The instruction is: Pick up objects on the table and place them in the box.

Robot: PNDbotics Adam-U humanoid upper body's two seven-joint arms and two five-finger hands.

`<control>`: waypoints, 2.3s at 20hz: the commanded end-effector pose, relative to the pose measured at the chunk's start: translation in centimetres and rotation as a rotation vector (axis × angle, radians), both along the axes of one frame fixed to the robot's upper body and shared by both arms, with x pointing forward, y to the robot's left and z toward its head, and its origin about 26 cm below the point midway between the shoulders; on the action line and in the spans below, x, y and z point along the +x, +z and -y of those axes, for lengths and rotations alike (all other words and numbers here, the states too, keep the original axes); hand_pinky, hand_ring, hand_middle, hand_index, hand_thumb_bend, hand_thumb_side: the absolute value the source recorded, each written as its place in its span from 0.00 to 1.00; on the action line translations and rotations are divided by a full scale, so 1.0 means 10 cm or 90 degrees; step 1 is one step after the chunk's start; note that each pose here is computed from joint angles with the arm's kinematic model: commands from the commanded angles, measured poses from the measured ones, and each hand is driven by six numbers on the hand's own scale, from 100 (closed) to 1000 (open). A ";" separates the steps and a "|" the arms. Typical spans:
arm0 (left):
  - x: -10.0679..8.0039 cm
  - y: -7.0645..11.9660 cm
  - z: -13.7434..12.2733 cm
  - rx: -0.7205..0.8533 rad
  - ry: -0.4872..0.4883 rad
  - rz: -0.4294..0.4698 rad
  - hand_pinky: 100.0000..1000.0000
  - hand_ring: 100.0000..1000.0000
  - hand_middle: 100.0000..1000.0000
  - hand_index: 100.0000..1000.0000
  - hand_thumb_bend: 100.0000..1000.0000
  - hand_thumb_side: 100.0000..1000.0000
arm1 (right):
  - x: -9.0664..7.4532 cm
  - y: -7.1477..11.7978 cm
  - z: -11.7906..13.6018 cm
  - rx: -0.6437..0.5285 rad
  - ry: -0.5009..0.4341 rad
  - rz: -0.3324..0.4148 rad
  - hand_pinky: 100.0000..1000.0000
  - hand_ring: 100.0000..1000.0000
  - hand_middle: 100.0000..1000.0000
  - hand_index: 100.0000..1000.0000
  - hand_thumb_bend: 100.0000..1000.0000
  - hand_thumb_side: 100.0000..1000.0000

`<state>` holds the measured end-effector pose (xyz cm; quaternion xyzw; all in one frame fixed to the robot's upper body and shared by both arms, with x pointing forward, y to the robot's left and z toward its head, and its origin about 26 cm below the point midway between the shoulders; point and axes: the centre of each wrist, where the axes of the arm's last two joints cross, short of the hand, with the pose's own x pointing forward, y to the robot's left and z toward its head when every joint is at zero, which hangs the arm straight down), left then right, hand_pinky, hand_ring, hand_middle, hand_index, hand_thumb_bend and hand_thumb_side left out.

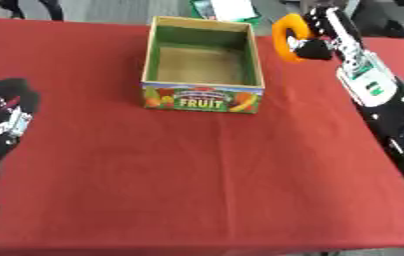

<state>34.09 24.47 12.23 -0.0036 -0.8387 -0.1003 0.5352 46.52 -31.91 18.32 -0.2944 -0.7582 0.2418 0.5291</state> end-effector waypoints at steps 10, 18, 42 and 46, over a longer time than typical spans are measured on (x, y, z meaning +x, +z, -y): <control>0.02 0.14 0.08 0.009 -0.035 0.023 0.69 0.80 0.68 0.61 0.50 0.33 | 0.22 0.25 -0.40 -0.042 0.053 0.019 0.53 0.50 0.27 0.39 0.03 0.00; 0.03 0.16 0.11 0.009 -0.045 0.025 0.69 0.80 0.68 0.61 0.50 0.33 | 0.30 0.10 -0.64 -0.095 0.091 -0.010 0.55 0.53 0.37 0.50 0.18 0.00; 0.01 0.08 0.04 0.002 -0.018 0.016 0.69 0.80 0.68 0.61 0.51 0.33 | -0.02 0.53 -0.46 -0.142 0.198 0.063 0.64 0.71 0.67 0.79 0.38 0.07; 0.01 0.08 0.01 -0.001 -0.008 0.016 0.69 0.80 0.68 0.61 0.51 0.33 | -0.19 0.53 -0.10 -0.069 0.120 0.083 0.61 0.67 0.63 0.78 0.36 0.05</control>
